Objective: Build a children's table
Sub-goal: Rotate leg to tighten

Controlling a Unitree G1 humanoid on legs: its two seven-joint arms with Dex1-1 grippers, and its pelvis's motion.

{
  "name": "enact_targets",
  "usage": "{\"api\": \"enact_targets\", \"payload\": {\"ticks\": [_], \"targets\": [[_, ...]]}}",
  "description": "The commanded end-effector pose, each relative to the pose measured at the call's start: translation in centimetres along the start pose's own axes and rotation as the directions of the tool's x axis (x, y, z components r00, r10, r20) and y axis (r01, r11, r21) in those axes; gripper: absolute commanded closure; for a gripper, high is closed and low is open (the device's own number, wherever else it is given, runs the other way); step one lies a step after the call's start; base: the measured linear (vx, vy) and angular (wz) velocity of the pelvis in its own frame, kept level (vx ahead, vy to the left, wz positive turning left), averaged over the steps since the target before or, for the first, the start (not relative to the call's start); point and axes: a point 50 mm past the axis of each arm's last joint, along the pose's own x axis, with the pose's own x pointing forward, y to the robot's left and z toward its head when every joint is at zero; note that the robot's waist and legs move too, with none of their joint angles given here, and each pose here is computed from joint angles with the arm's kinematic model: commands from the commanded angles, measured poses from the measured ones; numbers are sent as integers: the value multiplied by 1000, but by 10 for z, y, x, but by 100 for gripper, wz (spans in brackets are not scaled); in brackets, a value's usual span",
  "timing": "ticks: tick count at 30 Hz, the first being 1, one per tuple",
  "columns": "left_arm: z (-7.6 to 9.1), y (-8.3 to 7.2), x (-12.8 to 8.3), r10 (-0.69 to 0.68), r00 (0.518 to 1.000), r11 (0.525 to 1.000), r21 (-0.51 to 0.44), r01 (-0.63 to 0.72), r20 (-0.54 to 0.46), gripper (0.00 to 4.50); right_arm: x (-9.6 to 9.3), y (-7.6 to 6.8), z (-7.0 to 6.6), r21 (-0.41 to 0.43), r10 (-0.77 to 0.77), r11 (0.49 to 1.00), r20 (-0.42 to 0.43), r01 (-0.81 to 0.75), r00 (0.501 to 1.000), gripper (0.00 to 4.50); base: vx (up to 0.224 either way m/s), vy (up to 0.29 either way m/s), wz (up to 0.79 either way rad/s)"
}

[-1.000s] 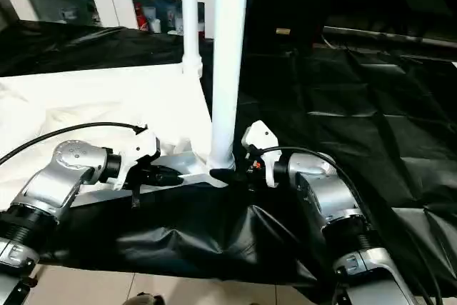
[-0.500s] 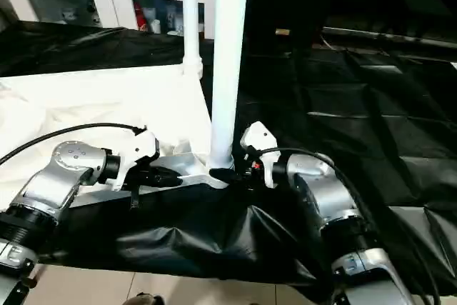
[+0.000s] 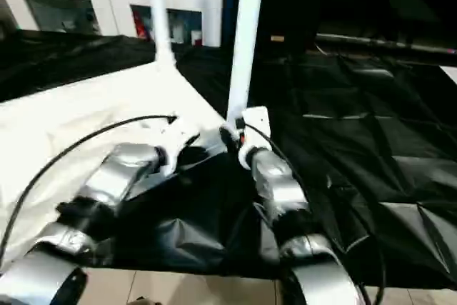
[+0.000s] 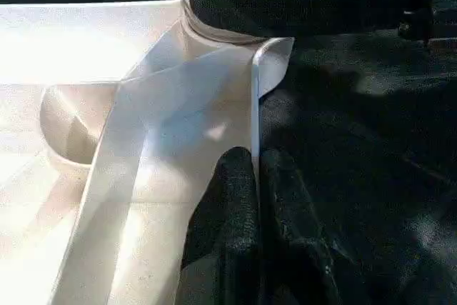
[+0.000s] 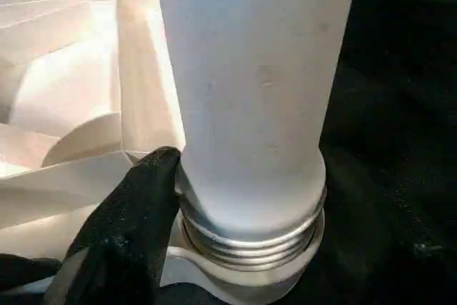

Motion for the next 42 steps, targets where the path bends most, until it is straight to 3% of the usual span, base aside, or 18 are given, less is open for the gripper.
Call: {"api": "enact_targets", "payload": {"ticks": [1,2,4,5,9,10,12,13,17,21,29,42], "targets": [[5,-18,12,-81,996,997,3,81,37,450,1,9,-15,31,42,999,-63,-40,997,177,0,0,0],[5,-17,12,-76,997,997,1,76,34,450,2,9,-12,27,51,998,-46,-50,998,122,0,0,0],[3,-14,9,-84,996,996,14,83,27,450,1,6,-6,2,67,998,-15,-67,998,122,0,0,0],[1,-10,4,-98,995,995,29,97,30,450,-1,-1,-1,-107,98,989,-9,-99,995,98,0,0,0],[-3,-3,-4,-98,995,995,34,97,30,450,-9,-11,2,-191,195,962,-27,-197,980,64,0,0,0],[-4,-1,-8,-113,993,993,38,111,30,450,-13,-15,4,-209,247,946,-35,-249,968,64,0,0,0],[-10,3,-20,-188,981,979,85,184,37,450,-29,-31,9,-358,346,864,-90,-354,934,64,0,0,0],[-10,3,-21,-194,980,978,84,190,36,450,-30,-32,9,-370,350,857,-95,-360,932,64,0,0,0],[-12,2,-35,-319,946,943,117,311,54,450,-45,-38,18,-338,490,799,-112,-497,864,64,0,0,0],[-13,6,-54,-425,904,896,158,414,38,450,-60,-38,21,-307,627,695,-185,-651,757,64,0,0,0],[-13,8,-62,-451,891,885,156,440,47,450,-57,-35,13,-299,633,675,-235,-674,738,64,0,0,0],[-13,6,-61,-464,884,879,149,453,50,450,-55,-31,16,-274,654,669,-223,-691,723,165,0,0,0]]}}
